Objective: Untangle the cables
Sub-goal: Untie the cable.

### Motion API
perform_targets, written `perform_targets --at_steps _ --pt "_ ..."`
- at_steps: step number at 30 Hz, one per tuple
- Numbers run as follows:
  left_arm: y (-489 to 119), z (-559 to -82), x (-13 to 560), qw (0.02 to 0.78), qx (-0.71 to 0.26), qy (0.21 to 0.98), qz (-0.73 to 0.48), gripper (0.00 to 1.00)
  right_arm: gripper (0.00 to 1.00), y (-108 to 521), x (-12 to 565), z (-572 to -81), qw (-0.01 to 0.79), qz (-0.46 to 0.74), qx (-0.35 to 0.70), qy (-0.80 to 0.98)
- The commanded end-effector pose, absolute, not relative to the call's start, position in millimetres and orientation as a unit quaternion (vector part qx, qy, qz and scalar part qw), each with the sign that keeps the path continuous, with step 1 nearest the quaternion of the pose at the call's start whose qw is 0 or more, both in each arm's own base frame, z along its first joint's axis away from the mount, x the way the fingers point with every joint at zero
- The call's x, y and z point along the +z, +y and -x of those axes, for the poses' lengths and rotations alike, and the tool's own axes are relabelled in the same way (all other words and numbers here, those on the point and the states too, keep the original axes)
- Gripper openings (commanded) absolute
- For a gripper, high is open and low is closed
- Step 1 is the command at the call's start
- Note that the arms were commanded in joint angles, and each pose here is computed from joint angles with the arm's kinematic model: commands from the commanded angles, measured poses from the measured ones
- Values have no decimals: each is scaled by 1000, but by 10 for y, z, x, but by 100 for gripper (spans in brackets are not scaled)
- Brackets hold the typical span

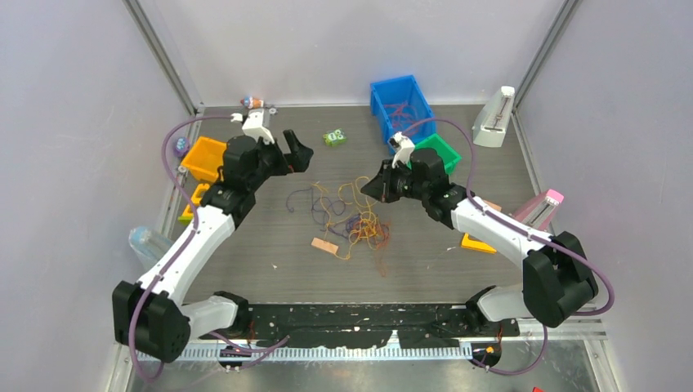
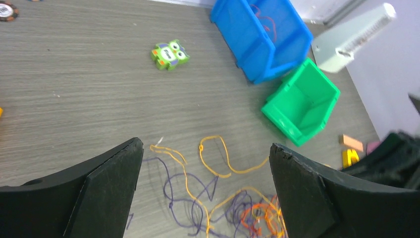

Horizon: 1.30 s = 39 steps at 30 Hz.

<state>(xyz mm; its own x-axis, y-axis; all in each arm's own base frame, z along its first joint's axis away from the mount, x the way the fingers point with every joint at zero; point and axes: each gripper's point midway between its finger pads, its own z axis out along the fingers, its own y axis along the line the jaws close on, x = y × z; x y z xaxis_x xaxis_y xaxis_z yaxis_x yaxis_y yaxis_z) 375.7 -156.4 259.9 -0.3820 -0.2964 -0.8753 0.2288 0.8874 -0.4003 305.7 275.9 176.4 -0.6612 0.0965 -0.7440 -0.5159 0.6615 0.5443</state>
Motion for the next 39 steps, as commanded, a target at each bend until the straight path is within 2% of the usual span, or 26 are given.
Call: perform_targets --at_steps 1,7,15,24,29,33,35,36,39 --pt "-1708 -3469 2607 555 -281 781 -52 100 5 2852 2139 -3129 419 134 415 796" --pt "-2042 -3199 2533 537 -361 754 -112 100 5 2860 2231 -3144 421 125 422 793" --pt "-2485 -2963 2554 550 -350 721 -234 100 5 2866 2463 -3098 422 121 440 783" --pt "-2741 -2873 2504 564 -376 681 -277 98 5 2885 2761 -3006 427 124 467 764" --pt "-2988 -2829 2438 543 -411 677 -279 83 5 2886 2847 -2977 430 126 474 758" --pt "-3227 -2738 2376 526 -442 666 -289 84 5 2888 2862 -2954 428 124 479 756" --pt "-3305 -2710 2347 519 -451 664 -294 79 5 2889 2858 -2940 426 123 482 756" --pt "-3327 -2711 2334 516 -453 666 -294 74 5 2887 2869 -2931 427 123 484 754" --pt "-3382 -2736 2361 513 -466 663 -285 48 5 2883 2844 -2898 423 121 488 754"
